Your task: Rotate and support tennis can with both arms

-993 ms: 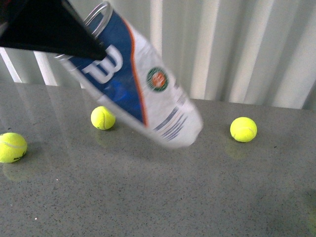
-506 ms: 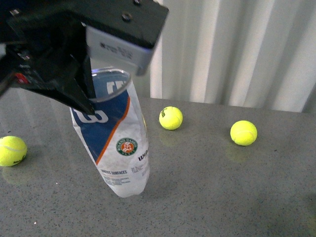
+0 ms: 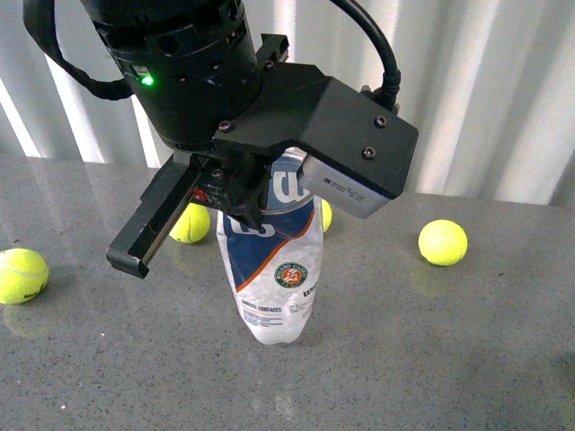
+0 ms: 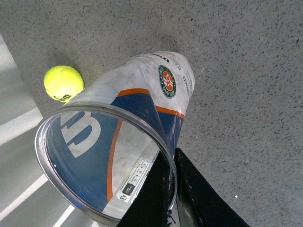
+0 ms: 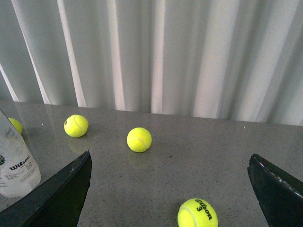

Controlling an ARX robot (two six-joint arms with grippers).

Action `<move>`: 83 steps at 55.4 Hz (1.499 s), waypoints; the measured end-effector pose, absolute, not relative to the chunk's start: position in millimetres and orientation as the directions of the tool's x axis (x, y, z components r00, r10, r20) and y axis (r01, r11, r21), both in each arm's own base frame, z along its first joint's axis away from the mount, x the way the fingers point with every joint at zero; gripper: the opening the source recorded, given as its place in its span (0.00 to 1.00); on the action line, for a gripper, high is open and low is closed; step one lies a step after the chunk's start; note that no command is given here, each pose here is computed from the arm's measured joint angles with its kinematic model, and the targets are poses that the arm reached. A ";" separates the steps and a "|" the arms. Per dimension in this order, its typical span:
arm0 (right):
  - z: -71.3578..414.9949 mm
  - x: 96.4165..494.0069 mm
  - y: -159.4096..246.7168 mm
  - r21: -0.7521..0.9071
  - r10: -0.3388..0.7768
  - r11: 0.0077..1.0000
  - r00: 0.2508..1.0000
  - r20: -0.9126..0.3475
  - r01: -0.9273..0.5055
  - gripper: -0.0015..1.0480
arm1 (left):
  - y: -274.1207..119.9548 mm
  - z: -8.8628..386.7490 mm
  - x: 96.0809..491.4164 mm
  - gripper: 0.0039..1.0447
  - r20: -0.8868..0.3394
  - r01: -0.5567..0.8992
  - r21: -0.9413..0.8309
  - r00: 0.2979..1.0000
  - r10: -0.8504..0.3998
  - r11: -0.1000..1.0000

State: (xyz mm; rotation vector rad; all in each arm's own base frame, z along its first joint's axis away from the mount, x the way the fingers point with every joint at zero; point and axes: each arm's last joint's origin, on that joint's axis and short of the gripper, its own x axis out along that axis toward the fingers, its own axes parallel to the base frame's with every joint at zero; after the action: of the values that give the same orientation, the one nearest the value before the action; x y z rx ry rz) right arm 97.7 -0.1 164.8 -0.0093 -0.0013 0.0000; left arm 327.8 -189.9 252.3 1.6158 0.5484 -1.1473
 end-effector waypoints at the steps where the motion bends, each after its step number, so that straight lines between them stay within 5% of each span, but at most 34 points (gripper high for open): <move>1: 164.8 97.7 -0.1 -0.009 0.000 1.000 1.000 0.001 0.000 0.93 | -190.5 251.0 328.3 0.03 -0.879 0.797 0.477 0.441 -0.182 -0.369; 37: 164.7 97.7 -0.1 -0.009 0.000 1.000 1.000 0.001 0.000 0.93 | -198.0 231.9 334.6 0.04 -0.901 0.805 0.432 0.404 -0.158 -0.407; 52: 164.8 97.7 -0.1 -0.009 0.000 1.000 1.000 0.001 0.000 0.93 | -200.0 224.2 338.4 0.57 -0.905 0.809 0.423 0.397 -0.152 -0.409; 65: 164.8 97.7 -0.1 -0.009 0.000 1.000 1.000 0.001 0.000 0.93 | -199.2 224.5 339.1 0.92 -0.904 0.809 0.426 0.400 -0.152 -0.406; 83: 164.8 97.7 -0.1 -0.009 0.000 1.000 1.000 0.001 0.000 0.93 | -188.9 240.4 340.7 0.94 -0.880 0.805 0.476 0.433 -0.197 -0.355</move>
State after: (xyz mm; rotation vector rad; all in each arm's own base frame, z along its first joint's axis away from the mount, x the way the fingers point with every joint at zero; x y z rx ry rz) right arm 97.7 -0.1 164.8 -0.0093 -0.0013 0.0000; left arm 340.7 -188.9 240.4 1.6003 0.5453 -1.1541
